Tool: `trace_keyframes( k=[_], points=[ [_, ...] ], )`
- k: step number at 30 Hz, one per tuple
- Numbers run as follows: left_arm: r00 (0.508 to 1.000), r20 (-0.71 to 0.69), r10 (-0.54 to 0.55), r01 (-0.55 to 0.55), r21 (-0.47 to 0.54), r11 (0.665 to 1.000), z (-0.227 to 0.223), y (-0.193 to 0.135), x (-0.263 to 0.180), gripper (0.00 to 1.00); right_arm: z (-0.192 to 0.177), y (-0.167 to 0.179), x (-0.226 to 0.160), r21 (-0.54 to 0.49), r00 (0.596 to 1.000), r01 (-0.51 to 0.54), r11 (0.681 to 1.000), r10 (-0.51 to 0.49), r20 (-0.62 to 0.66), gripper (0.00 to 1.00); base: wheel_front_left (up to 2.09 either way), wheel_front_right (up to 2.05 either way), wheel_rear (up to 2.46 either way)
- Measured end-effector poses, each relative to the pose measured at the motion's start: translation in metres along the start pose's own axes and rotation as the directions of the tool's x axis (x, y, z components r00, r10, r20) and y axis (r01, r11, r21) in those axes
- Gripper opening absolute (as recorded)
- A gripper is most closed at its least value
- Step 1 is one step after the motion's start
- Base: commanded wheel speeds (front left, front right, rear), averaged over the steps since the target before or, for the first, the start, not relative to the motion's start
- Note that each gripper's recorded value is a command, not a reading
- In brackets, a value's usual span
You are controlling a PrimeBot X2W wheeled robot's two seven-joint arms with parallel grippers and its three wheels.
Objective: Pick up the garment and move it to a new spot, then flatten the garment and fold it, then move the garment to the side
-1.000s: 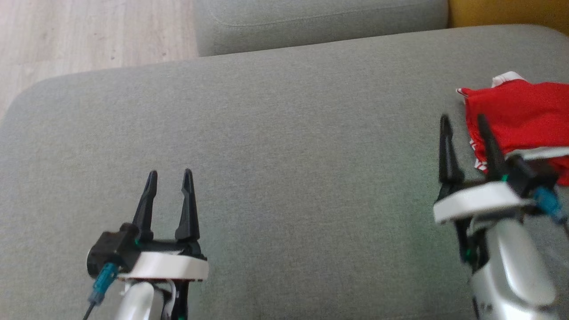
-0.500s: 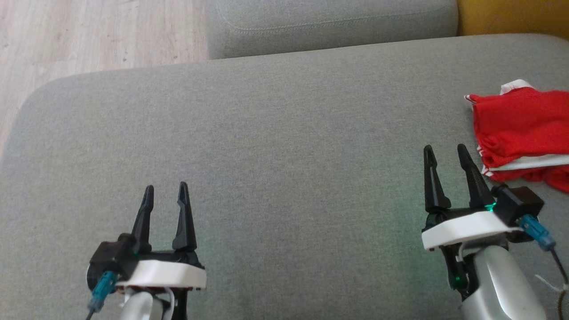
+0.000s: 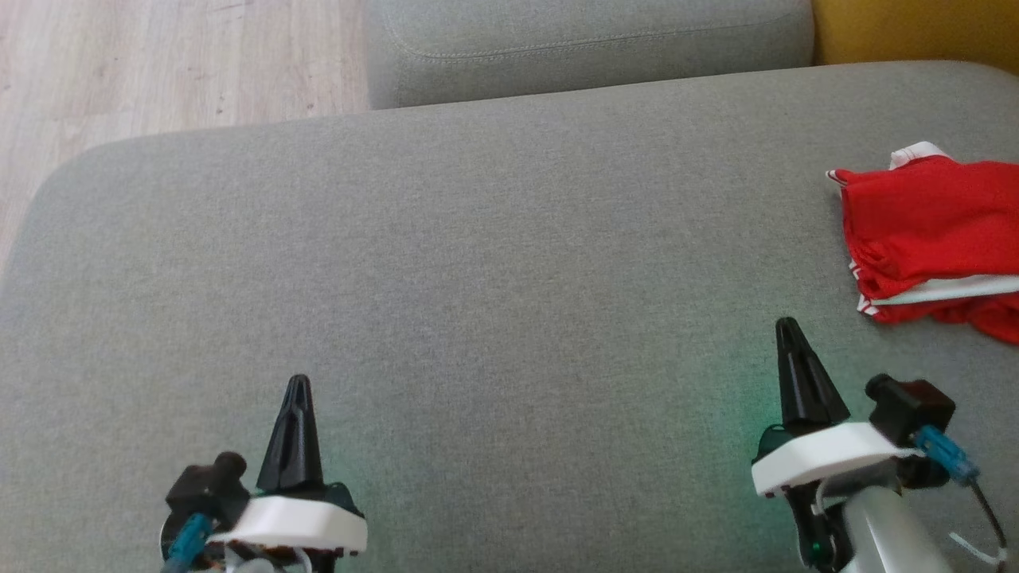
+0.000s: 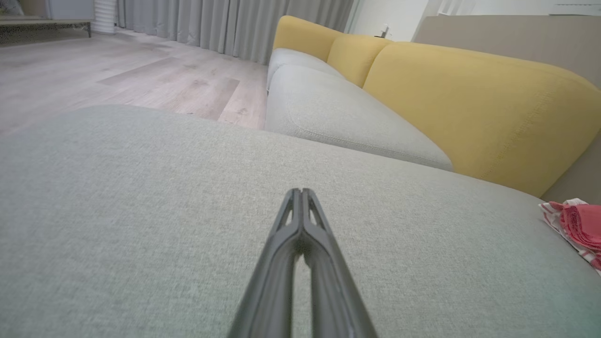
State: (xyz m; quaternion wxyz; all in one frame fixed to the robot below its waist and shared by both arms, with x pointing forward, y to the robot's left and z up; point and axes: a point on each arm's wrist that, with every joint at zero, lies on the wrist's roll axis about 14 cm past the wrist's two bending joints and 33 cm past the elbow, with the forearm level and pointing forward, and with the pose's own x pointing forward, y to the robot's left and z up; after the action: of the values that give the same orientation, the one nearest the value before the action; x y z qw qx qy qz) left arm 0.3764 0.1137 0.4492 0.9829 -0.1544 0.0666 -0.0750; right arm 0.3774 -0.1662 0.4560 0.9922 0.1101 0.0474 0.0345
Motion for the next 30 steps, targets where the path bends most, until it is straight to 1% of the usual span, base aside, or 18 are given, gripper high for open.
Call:
trace_keyframes(
  k=[2, 16, 19, 30],
  points=[
    [1.000, -0.008, 0.009, -0.010, -0.022, 1.000, -0.003, 0.002, -0.002, 0.00, -0.004, -0.002, -0.003, 0.025, 1.000, 0.010, 1.000, -0.009, -0.013, 0.00, 0.00, 0.00, 0.00],
    [0.998, -0.024, 0.054, -0.058, -0.160, 0.985, 0.000, 0.012, -0.003, 0.00, 0.003, -0.007, 0.001, 0.173, 0.999, 0.043, 0.984, -0.043, -0.004, 0.00, 0.00, 0.00, 0.00],
    [0.998, -0.024, 0.064, -0.067, -0.201, 0.977, 0.001, 0.016, -0.003, 0.00, 0.005, -0.008, 0.001, 0.216, 0.999, 0.050, 0.975, -0.051, -0.002, 0.00, 0.00, 0.00, 0.00],
    [0.996, -0.034, 0.081, -0.087, -0.298, 0.951, 0.002, 0.020, -0.004, 0.00, 0.008, -0.014, 0.002, 0.321, 0.997, 0.073, 0.944, -0.077, 0.001, 0.00, 0.00, 0.00, 0.00]
  ],
)
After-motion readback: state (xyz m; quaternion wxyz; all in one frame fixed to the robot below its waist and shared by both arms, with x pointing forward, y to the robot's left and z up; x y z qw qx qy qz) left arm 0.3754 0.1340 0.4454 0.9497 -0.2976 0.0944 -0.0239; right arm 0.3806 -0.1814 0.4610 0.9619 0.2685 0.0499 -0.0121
